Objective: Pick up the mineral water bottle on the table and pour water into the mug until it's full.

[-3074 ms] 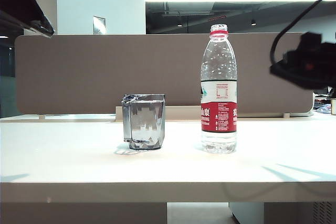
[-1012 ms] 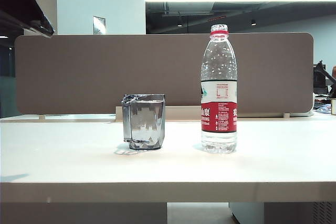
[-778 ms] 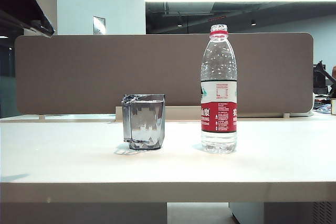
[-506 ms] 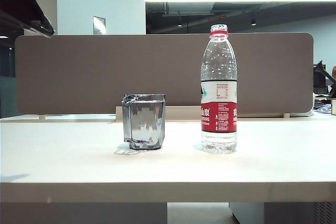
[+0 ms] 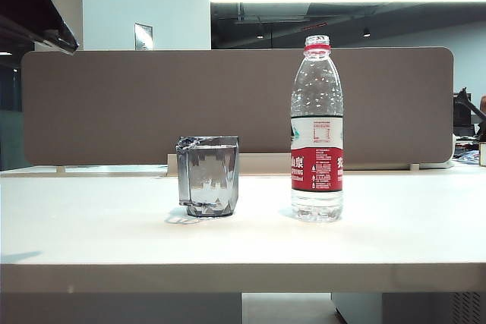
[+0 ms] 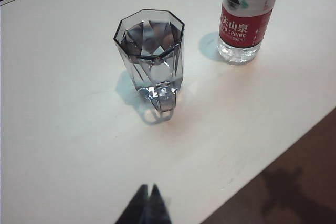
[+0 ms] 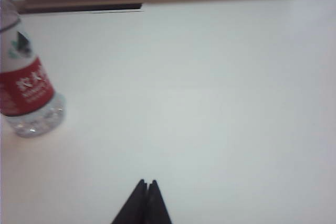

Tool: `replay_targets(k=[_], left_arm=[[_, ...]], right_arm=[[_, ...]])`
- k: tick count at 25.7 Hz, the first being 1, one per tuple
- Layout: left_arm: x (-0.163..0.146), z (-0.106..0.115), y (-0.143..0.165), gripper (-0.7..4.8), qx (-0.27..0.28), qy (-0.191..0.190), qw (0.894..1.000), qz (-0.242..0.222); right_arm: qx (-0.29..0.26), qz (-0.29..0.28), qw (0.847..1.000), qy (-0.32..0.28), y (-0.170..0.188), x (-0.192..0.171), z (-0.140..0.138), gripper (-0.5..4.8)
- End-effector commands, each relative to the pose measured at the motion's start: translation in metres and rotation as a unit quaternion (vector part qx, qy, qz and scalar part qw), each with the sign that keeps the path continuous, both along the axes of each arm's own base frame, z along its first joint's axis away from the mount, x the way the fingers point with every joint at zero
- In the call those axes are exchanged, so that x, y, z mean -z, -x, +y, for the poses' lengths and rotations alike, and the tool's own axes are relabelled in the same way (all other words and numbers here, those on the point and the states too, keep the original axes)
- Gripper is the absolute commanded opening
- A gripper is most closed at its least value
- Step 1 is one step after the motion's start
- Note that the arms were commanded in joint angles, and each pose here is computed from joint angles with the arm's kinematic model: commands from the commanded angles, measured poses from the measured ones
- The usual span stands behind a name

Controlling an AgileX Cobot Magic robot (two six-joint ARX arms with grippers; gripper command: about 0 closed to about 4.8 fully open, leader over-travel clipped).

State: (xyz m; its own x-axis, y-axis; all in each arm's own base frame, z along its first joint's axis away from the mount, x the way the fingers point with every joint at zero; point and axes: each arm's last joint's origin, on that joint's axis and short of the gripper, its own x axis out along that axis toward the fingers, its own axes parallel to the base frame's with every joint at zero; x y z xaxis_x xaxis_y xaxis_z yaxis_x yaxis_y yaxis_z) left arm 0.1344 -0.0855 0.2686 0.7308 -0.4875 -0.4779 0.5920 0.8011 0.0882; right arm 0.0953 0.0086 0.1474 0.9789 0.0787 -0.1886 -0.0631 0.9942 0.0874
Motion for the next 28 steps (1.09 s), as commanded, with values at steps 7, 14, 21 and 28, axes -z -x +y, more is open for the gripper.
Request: replay_targets(k=[7, 14, 21, 28], left_arm=[[-0.009, 0.008, 0.009, -0.02, -0.005, 0.02, 0.999, -0.032], [-0.009, 0.037, 0.034, -0.03, -0.054, 0.046, 0.992, -0.102], [0.018, 0.071, 0.056, -0.02, -0.178, 0.069, 0.953, -0.234], [0.056, 0.076, 0.052, -0.02, -0.212, 0.078, 0.939, -0.259]], right_arm=[[-0.002, 0.0, 1.0, -0.024, 0.0, 0.002, 0.0, -0.05], [-0.002, 0.0, 1.0, -0.024, 0.0, 0.001, 0.0, -0.05], [-0.002, 0.0, 1.0, -0.024, 0.0, 0.001, 0.0, -0.05], [-0.002, 0.0, 1.0, -0.024, 0.0, 0.001, 0.0, -0.05]])
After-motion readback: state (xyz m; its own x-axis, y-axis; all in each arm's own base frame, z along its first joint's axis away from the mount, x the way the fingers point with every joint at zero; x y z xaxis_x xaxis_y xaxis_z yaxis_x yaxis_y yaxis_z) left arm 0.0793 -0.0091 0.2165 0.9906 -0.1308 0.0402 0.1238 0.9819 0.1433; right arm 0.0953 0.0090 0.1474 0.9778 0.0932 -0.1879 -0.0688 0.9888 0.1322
